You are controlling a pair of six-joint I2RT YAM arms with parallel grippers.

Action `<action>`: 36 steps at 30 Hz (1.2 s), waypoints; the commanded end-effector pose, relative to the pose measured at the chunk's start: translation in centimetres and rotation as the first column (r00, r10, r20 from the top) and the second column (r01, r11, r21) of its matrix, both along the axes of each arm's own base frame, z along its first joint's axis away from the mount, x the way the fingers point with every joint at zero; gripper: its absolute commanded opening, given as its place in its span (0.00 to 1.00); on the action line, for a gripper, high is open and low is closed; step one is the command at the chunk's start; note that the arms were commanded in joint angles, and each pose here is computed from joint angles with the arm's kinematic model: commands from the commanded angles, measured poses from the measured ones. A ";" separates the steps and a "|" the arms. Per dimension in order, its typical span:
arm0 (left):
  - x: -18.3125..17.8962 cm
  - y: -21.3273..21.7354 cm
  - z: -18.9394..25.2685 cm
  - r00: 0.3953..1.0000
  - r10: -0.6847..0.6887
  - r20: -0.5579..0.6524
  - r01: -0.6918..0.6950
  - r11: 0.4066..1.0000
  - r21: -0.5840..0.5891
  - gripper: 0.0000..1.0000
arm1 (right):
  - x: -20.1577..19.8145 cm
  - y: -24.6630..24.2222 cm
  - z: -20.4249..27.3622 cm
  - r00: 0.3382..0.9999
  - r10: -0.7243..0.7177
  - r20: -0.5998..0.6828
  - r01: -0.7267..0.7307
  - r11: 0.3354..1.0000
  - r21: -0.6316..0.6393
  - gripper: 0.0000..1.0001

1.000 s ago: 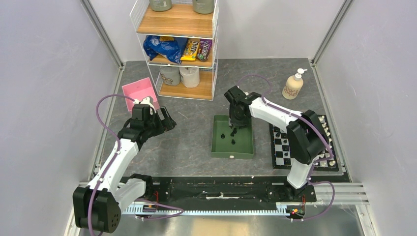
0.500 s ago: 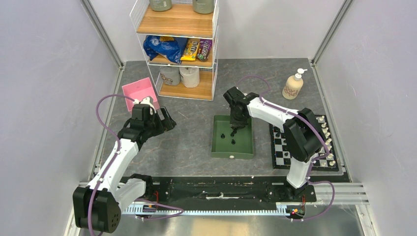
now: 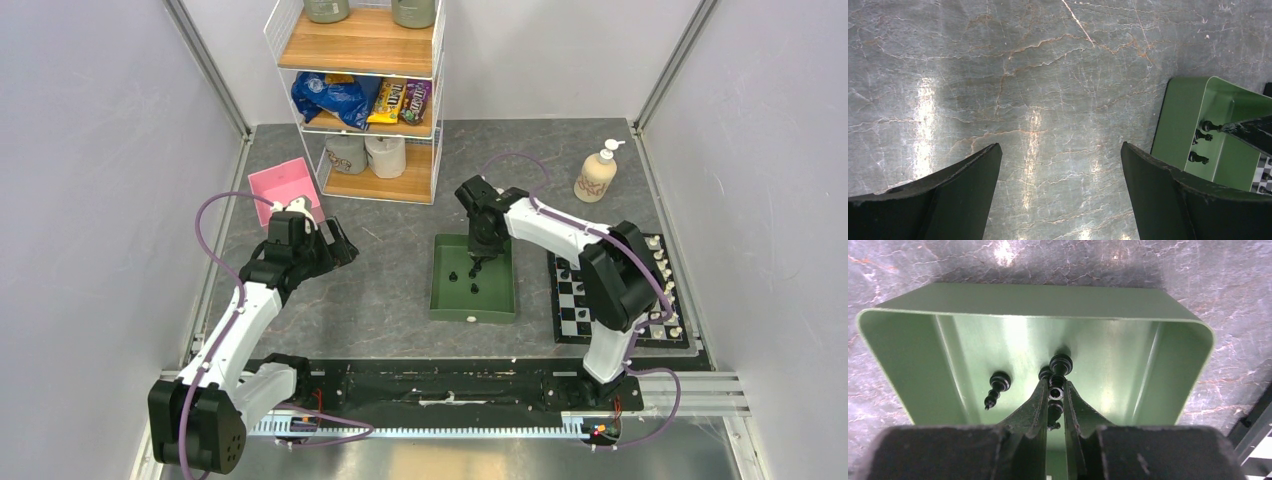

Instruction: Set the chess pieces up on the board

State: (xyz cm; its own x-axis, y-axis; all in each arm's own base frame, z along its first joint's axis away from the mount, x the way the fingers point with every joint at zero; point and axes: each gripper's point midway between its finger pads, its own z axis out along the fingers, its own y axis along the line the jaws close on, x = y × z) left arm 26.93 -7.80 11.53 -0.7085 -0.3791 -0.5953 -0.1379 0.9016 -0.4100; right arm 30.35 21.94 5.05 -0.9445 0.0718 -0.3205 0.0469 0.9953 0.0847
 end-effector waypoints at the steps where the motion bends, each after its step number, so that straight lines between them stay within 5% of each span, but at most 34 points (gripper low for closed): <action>1: 0.7 -0.2 1.3 0.999 -0.012 0.049 0.012 1.000 -0.005 0.96 | 0.7 0.2 5.5 0.993 -0.018 0.118 0.009 0.997 0.074 0.11; 11: 0.6 -0.4 1.4 0.999 -0.016 0.051 0.016 1.000 -0.013 0.96 | -2.9 -8.7 11.1 0.951 -0.222 0.216 0.205 0.974 0.099 0.11; 22: 0.7 -0.6 1.3 0.999 -0.023 0.044 0.024 0.999 -0.024 0.96 | -8.8 -16.6 6.1 0.903 -0.423 0.071 0.417 0.905 0.089 0.13; 36: 0.7 -0.7 1.1 0.999 -0.024 0.035 0.025 0.999 -0.029 0.96 | -7.7 -19.9 2.8 0.862 -0.505 0.043 0.503 0.863 0.057 0.13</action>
